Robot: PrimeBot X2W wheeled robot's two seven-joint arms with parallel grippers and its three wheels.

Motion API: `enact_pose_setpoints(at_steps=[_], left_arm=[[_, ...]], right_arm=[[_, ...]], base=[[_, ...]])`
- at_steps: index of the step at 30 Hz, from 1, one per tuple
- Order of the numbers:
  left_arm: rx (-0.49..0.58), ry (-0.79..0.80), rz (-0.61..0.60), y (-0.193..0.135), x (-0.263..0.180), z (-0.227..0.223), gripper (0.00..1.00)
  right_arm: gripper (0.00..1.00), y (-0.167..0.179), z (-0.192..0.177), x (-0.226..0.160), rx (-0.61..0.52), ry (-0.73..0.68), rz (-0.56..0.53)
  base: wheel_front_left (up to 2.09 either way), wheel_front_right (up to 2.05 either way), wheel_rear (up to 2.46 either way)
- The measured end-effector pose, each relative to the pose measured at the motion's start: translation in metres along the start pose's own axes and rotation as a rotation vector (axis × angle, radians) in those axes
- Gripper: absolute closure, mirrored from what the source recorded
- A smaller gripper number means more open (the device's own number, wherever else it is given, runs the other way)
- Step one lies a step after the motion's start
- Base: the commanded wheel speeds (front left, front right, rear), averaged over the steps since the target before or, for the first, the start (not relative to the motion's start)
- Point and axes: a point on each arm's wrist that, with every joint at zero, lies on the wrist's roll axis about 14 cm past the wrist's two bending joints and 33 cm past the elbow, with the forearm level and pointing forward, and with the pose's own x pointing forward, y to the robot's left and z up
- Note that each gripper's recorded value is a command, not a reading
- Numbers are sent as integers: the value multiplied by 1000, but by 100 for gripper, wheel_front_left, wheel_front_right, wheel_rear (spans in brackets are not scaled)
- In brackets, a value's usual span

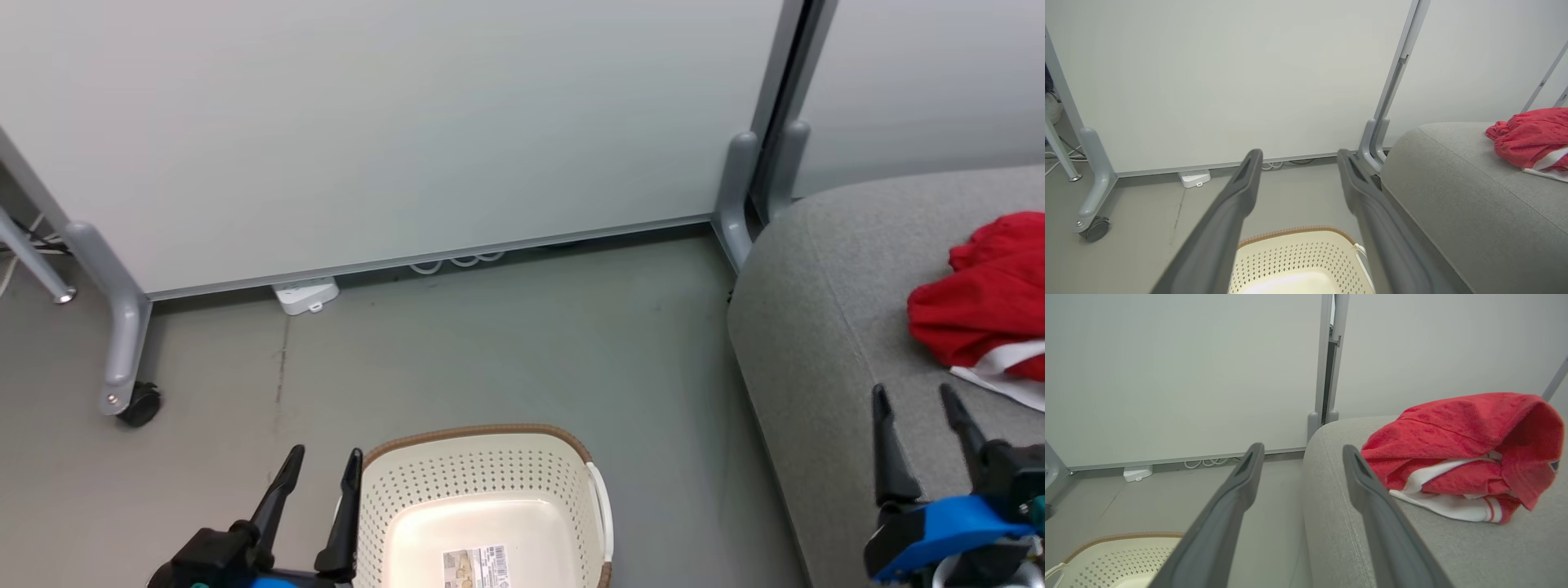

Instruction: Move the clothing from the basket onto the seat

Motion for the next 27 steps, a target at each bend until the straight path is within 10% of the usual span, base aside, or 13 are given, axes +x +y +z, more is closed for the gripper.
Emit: enact_pose_setpoints(at_steps=[27], left_arm=[[-9,2,156,42,-36,-1,0]], right_arm=[[0,64,-7,-15,61,7,170]], base=[[0,0,0]])
